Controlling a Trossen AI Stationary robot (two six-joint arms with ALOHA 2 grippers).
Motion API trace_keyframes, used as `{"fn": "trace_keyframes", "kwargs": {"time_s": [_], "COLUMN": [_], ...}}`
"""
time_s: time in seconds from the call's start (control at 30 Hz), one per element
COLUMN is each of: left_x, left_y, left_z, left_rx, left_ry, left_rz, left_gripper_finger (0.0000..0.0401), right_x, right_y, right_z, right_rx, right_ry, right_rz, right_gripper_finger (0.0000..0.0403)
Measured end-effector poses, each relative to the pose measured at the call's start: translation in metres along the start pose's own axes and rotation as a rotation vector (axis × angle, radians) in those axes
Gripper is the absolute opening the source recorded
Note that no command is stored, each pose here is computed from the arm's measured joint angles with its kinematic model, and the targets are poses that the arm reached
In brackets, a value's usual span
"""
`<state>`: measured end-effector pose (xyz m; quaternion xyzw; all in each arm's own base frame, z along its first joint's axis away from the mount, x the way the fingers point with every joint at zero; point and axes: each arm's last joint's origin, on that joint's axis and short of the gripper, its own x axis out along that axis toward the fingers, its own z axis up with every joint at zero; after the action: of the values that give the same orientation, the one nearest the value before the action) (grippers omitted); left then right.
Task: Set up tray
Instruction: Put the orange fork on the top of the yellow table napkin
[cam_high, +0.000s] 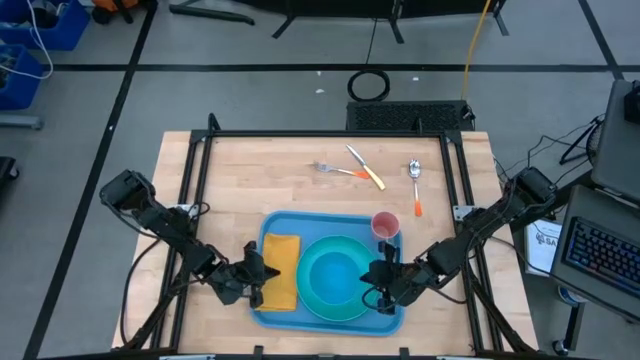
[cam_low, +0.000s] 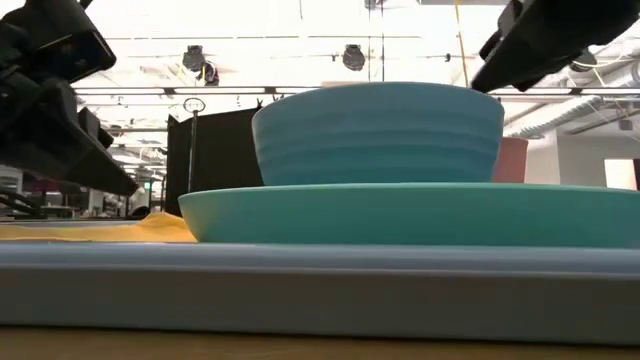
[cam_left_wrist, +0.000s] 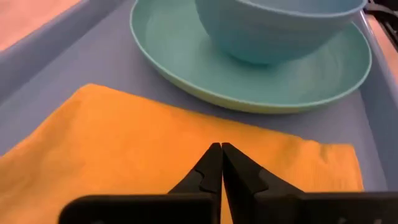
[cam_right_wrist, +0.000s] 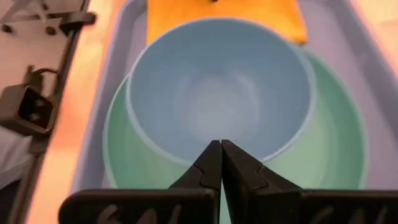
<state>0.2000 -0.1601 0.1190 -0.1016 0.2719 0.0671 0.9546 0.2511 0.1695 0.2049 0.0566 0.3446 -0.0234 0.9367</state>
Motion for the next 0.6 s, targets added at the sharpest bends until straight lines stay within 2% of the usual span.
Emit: {"fn": "trace_keyframes", "kwargs": {"time_s": [0.13, 0.27, 0.37, 0.6], "left_x": [0.0, -0.005, -0.011, -0.029], "left_y": [0.001, 0.001, 0.003, 0.01], "left_z": [-0.001, 0.007, 0.016, 0.05], "left_rx": [0.008, 0.037, 0.035, 0.023], "left_ry": [0.001, -0.077, -0.139, -0.242], "left_rz": [0.013, 0.066, 0.103, 0.089], "left_gripper_finger": [0.0004, 0.0008, 0.0007, 0.0011], "right_x": [0.0, -0.001, 0.002, 0.01], "right_y": [0.001, 0.001, -0.002, -0.02], "right_z": [0.004, 0.009, 0.015, 0.029], "right_rx": [-0.048, -0.08, -0.104, -0.13], "right_ry": [-0.058, -0.131, -0.157, -0.198], "right_rz": [-0.03, -0.077, -0.087, -0.157], "right_gripper_finger": [0.0, 0.0, 0.0, 0.0]}}
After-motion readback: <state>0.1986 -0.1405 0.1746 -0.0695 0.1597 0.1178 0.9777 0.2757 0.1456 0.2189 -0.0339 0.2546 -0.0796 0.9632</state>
